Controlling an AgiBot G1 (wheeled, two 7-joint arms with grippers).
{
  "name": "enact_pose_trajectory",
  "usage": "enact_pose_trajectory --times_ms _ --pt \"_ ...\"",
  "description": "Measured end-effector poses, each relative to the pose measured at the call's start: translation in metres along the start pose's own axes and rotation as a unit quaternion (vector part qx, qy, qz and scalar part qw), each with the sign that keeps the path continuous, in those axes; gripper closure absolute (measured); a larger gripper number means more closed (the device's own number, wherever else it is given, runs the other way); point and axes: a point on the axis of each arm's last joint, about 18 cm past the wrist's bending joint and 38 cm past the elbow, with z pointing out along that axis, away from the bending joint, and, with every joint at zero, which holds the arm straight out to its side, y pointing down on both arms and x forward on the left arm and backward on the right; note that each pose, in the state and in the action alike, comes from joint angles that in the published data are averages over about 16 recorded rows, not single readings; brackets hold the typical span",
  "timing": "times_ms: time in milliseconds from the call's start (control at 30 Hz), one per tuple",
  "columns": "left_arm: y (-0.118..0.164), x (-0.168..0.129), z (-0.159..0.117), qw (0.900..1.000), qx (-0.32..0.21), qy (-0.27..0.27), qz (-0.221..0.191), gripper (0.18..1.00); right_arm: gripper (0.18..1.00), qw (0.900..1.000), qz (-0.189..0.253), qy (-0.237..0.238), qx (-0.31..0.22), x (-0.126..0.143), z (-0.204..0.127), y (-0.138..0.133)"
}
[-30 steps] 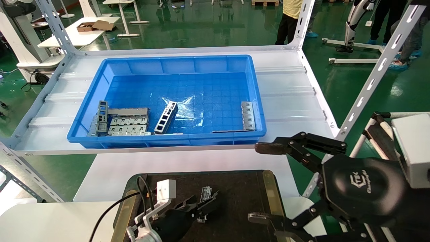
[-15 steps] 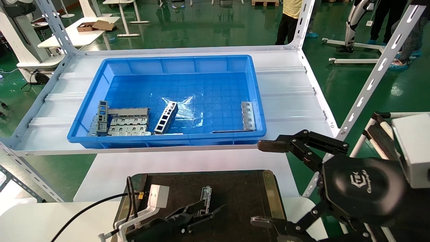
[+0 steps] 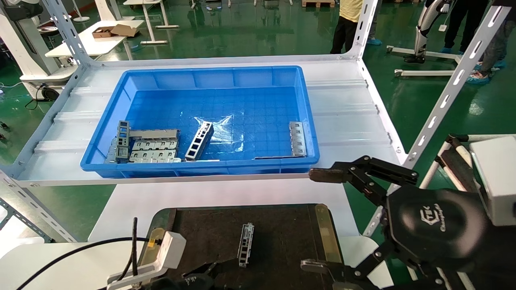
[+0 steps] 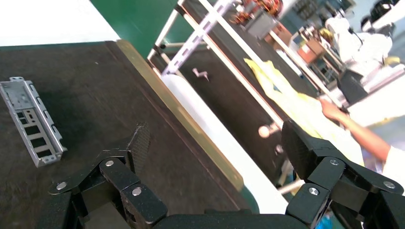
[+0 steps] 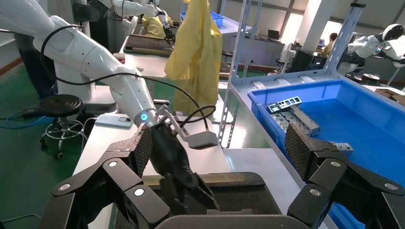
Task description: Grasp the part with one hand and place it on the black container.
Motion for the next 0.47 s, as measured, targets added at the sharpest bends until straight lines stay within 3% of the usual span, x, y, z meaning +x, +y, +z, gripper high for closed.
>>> enact_pose_trajectory --times_ms 467 --pt "-0.018 0.005 -0.033 0.999 -0.018 0.023 0.035 0.184 0.178 1.0 0.0 0.0 0.0 0.0 0.0 0.0"
